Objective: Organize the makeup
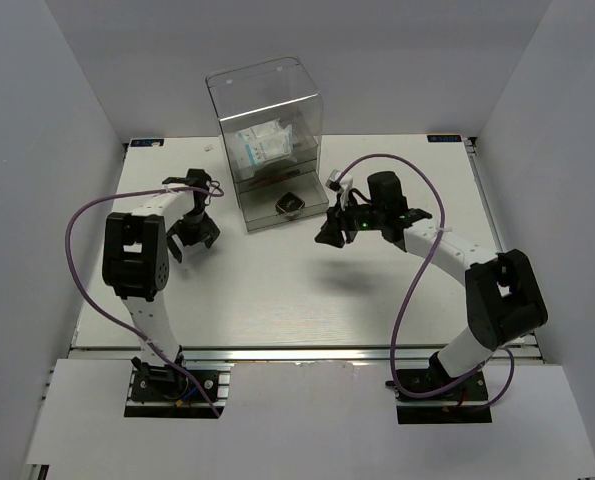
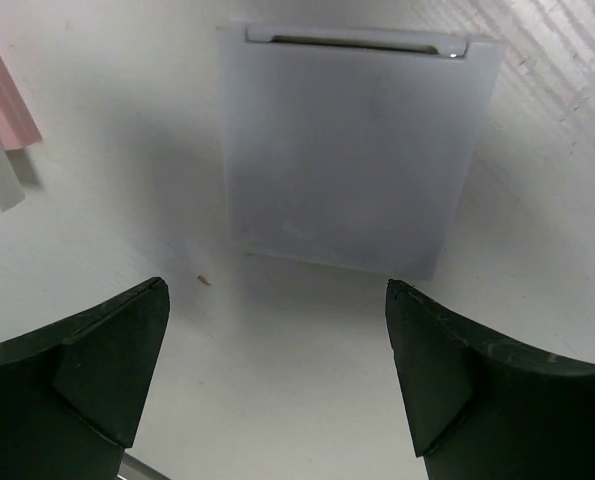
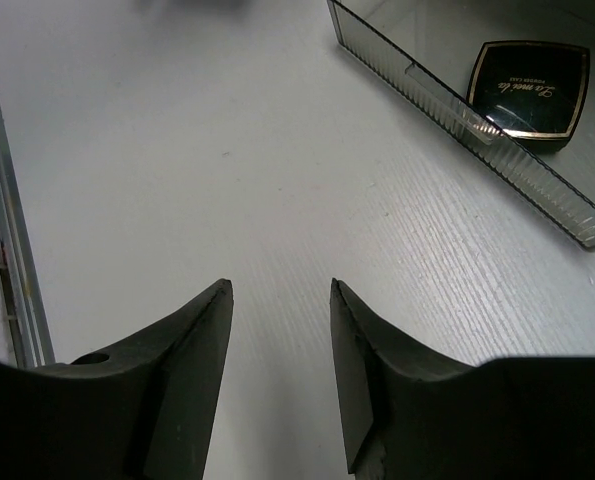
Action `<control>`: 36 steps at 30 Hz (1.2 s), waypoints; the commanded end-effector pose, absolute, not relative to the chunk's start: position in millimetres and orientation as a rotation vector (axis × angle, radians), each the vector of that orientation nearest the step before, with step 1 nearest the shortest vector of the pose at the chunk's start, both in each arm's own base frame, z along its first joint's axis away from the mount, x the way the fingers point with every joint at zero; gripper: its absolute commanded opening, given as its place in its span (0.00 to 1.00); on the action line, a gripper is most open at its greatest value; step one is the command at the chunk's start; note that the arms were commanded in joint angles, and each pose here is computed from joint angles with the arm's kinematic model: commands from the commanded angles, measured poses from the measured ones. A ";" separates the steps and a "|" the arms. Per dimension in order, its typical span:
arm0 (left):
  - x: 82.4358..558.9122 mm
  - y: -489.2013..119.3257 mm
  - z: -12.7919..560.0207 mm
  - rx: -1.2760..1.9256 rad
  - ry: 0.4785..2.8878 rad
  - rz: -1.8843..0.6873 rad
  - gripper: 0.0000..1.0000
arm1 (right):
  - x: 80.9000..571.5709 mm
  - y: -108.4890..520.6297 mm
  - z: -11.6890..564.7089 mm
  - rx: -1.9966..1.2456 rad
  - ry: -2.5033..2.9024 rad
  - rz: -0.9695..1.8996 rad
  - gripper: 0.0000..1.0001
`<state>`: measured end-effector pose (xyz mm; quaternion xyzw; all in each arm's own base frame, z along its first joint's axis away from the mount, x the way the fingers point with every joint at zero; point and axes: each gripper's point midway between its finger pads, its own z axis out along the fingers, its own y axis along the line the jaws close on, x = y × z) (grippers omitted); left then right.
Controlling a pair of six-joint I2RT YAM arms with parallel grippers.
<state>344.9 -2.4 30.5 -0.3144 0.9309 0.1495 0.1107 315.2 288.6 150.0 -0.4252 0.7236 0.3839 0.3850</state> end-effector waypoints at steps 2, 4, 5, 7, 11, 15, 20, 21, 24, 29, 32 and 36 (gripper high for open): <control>369.4 -1.7 40.0 -0.867 2.697 0.393 0.98 | 307.7 287.1 165.8 -1.087 1.788 1.000 0.50; 376.4 -3.9 39.5 -0.854 2.698 0.369 0.98 | 306.7 286.5 167.2 -1.085 1.786 1.003 0.50; 378.3 -5.0 38.2 -0.848 2.702 0.361 0.98 | 305.7 286.4 166.2 -1.087 1.788 1.002 0.50; 381.7 -6.5 34.1 -0.848 2.713 0.347 0.98 | 306.1 285.5 166.6 -1.083 1.789 0.999 0.50; 385.9 -7.3 28.1 -0.875 2.719 0.311 0.98 | 305.2 285.1 166.3 -1.083 1.791 0.999 0.50; 386.5 -6.9 23.0 -0.915 2.721 0.257 0.98 | 304.4 285.3 166.3 -1.084 1.790 1.000 0.50; 387.6 -9.1 16.6 -0.984 2.709 0.144 0.98 | 306.3 285.2 165.1 -1.082 1.792 1.000 0.50; 388.3 -8.1 16.3 -1.000 2.704 0.124 0.98 | 305.7 285.5 165.5 -1.085 1.791 1.000 0.50; 393.7 -13.5 15.3 -1.023 2.690 0.049 0.98 | 306.2 285.8 165.8 -1.083 1.790 1.001 0.50; 398.7 -19.7 13.0 -1.054 2.680 -0.012 0.98 | 306.5 286.2 165.1 -1.084 1.790 1.002 0.50; 400.0 -22.1 10.9 -1.097 2.667 -0.049 0.98 | 306.9 286.2 165.3 -1.082 1.790 1.001 0.51; 405.2 -28.5 8.8 -1.175 2.631 -0.133 0.98 | 306.9 286.2 165.3 -1.082 1.790 1.001 0.51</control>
